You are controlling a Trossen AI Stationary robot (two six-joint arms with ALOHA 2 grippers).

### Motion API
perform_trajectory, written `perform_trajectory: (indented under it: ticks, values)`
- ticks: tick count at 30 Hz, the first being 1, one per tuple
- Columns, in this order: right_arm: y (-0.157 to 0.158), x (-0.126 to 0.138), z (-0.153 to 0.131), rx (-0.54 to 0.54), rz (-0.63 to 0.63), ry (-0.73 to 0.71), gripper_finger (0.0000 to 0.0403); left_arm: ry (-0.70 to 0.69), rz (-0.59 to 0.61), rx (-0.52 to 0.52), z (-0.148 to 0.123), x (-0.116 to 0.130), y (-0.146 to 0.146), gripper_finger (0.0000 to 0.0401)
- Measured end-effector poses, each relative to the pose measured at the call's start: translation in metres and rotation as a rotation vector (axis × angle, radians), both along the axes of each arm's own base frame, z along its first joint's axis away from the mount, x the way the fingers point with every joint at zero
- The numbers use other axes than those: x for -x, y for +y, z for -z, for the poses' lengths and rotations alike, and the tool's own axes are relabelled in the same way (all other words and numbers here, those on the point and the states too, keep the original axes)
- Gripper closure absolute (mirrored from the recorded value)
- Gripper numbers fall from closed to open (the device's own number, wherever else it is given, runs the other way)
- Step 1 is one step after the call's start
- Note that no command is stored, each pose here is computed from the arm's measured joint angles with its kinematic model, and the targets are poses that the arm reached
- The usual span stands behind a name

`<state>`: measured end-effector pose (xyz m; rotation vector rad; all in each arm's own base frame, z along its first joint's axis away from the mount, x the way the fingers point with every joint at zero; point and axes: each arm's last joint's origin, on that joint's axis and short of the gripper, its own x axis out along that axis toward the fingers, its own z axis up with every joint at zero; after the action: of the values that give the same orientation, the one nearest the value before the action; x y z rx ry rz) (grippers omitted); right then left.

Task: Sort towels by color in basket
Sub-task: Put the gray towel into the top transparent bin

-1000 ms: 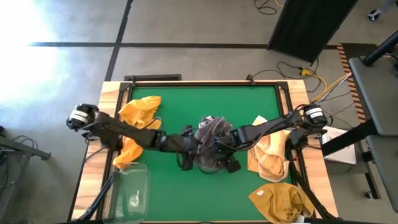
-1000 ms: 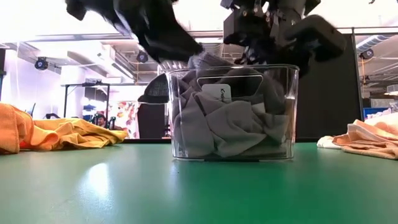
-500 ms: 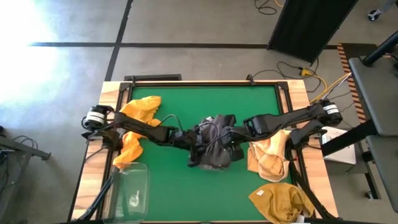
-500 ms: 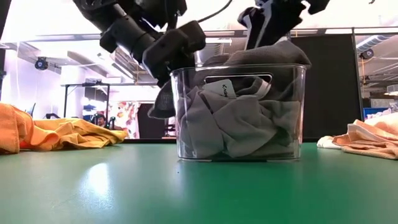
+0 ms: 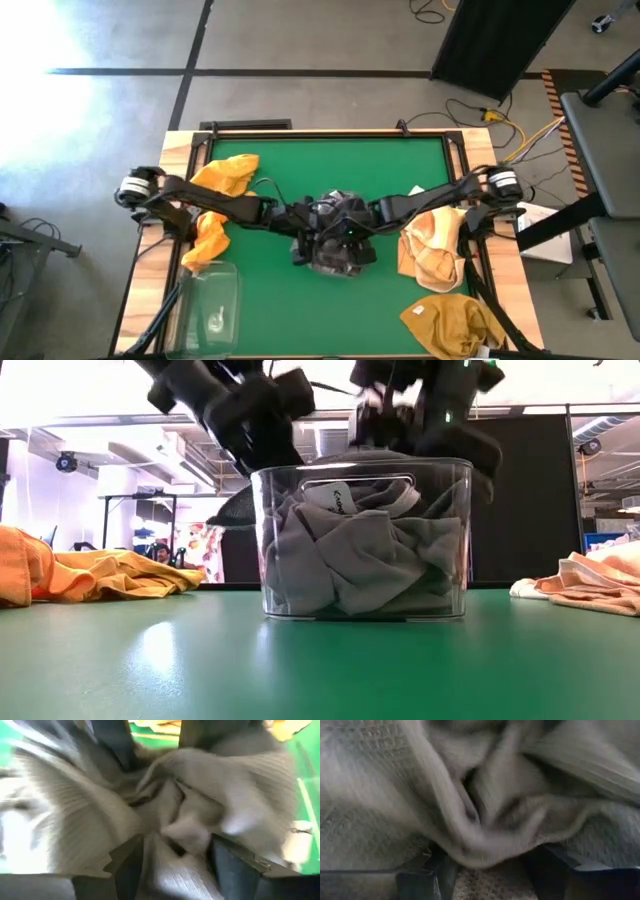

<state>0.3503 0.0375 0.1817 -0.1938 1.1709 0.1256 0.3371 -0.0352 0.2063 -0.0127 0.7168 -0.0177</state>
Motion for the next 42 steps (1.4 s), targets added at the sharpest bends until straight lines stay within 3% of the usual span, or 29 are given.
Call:
perform_trajectory:
  ticks: [5,9,12,20,26,33,42]
  values:
    - [0.0,-0.006,0.027,0.001,-0.017,0.048,0.0207,-0.044,-0.001,-0.018,-0.035,0.022,0.003,0.0197]
    - [-0.003,-0.008,0.029,0.003,-0.037,0.054,0.0205,0.051,-0.162,-0.074,-0.043,0.048,0.009,0.0197]
    - [-0.006,-0.008,0.023,0.008,-0.056,0.037,0.0207,0.105,-0.269,-0.053,-0.03,0.064,0.013,0.0197]
    - [-0.019,-0.009,0.006,0.019,-0.07,-0.033,0.0205,0.174,-0.384,0.045,0.032,0.087,0.017,0.0197]
    - [-0.022,-0.012,0.004,0.034,-0.071,-0.053,0.0204,0.006,-0.2,0.16,0.028,0.074,0.01,0.0197]
    - [-0.024,-0.013,0.004,0.038,-0.071,-0.07,0.0204,-0.111,-0.103,0.087,-0.006,0.052,0.009,0.0197]
    - [-0.024,-0.02,-0.017,0.045,-0.077,-0.128,0.0204,0.03,-0.077,0.045,0.023,0.01,0.015,0.0197]
